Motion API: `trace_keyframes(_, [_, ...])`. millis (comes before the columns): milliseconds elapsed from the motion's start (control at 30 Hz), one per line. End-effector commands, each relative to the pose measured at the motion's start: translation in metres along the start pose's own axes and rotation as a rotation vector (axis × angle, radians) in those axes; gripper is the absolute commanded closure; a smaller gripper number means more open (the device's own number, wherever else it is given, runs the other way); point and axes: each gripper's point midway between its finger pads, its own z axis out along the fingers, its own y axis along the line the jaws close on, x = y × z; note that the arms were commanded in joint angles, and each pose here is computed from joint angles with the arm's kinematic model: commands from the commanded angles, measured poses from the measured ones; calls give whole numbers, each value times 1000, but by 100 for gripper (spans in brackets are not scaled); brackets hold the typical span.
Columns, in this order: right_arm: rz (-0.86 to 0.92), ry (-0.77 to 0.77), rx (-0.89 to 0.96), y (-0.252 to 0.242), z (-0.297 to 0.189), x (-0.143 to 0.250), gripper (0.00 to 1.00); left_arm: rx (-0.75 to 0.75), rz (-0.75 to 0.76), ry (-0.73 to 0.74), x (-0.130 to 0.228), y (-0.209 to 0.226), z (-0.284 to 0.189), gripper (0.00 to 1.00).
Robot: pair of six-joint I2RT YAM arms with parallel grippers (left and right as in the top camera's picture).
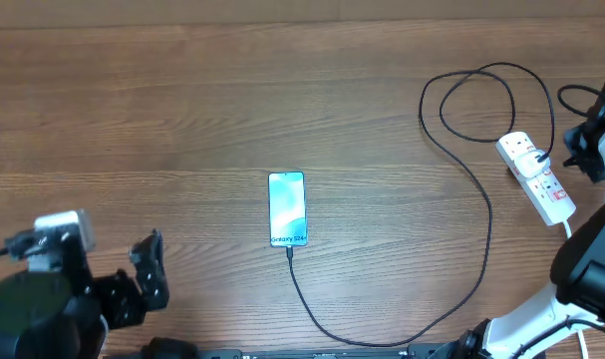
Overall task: Plug charger to phone and switch on socket
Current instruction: 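Move the right gripper over the white power strip's orange switch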
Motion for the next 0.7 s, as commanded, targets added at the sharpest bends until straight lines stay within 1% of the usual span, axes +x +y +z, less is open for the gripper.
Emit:
trace_keyframes(0, [-165, 66, -68, 15, 10, 14, 96, 9, -30, -79, 5, 9, -21, 0])
trace_keyframes(233, [-208, 127, -44, 15, 32, 30, 96, 68, -68, -247, 21, 25, -65, 0])
trace_keyframes(400, [-302, 213, -162, 33, 36, 50, 96, 105, -92, -353, 36, 35, -91, 0])
trace_keyframes(567, [-312, 218, -165, 33, 36, 51, 96, 128, -107, -420, 50, 43, -108, 0])
trace_keyframes(667, [-314, 225, -160, 32, 36, 53, 96, 127, -106, -416, 62, 48, -110, 0])
